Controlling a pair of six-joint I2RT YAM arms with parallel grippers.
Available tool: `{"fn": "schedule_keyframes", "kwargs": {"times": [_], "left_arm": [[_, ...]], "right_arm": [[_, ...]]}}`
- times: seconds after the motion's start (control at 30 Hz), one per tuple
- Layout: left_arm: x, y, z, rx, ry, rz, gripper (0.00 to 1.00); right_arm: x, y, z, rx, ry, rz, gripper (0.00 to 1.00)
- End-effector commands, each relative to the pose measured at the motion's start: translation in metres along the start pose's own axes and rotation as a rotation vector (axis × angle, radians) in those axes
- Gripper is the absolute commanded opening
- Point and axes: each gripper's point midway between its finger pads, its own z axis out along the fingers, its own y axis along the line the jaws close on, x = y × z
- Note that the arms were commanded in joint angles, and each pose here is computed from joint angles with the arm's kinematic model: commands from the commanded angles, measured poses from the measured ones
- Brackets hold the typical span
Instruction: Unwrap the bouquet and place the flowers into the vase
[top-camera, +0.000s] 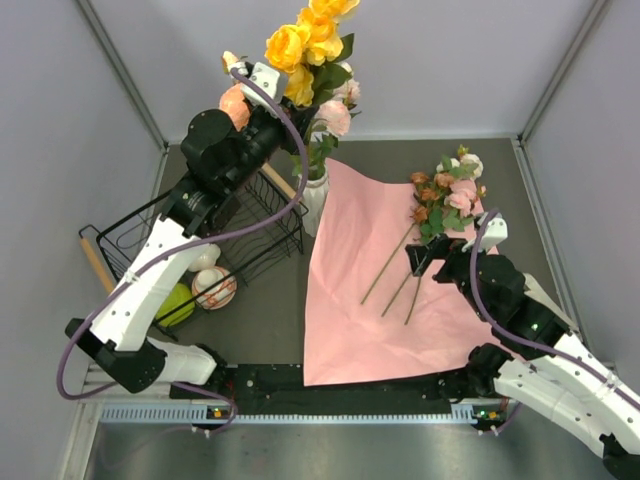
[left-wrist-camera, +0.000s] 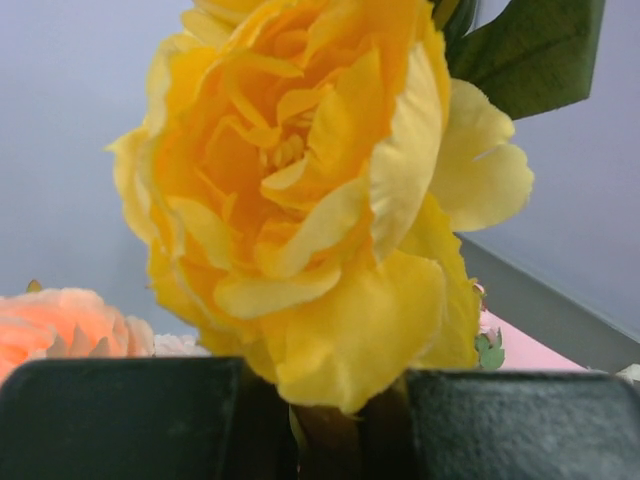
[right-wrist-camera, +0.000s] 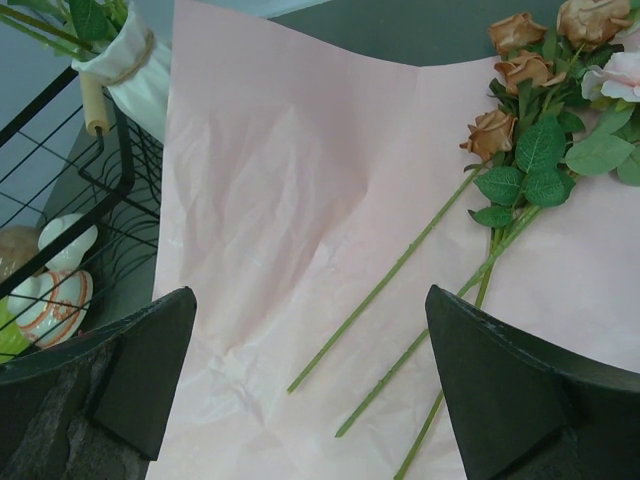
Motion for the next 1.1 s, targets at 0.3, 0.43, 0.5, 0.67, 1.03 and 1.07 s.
{"fn": "schedule_keyframes", "kwargs": {"times": [0.3,0.43,0.5,0.67,1.03,1.07], "left_arm": [[0.012,0.023,0.018,-0.064,-0.071,-0.135,0.00],[0.028,0.029,0.022,-0.103,-0.047,-0.170,0.00],[0.039,0.034,0.024,-0.138,-0.025,-0.178,0.00],[0.063,0.040,0.022,-0.176,0.007,-0.180,0.00],[0.129,0.044,0.025,-0.204,0.077,-0.169,0.00],[0.132,0.045,0.026,-0.207,0.080,-0.169,0.00]], "right_arm": [[0.003,-0.005,0.003,0.029,0.003,0.014,0.99],[0.004,-0.006,0.003,0.032,0.006,0.010,0.99],[0.005,-0.006,0.003,0.032,0.006,0.012,0.99],[0.008,-0.008,0.005,0.040,0.013,0.011,0.99],[0.014,-0.007,0.008,0.037,0.038,0.015,0.99],[0.014,-0.007,0.008,0.036,0.039,0.017,0.99]]}}
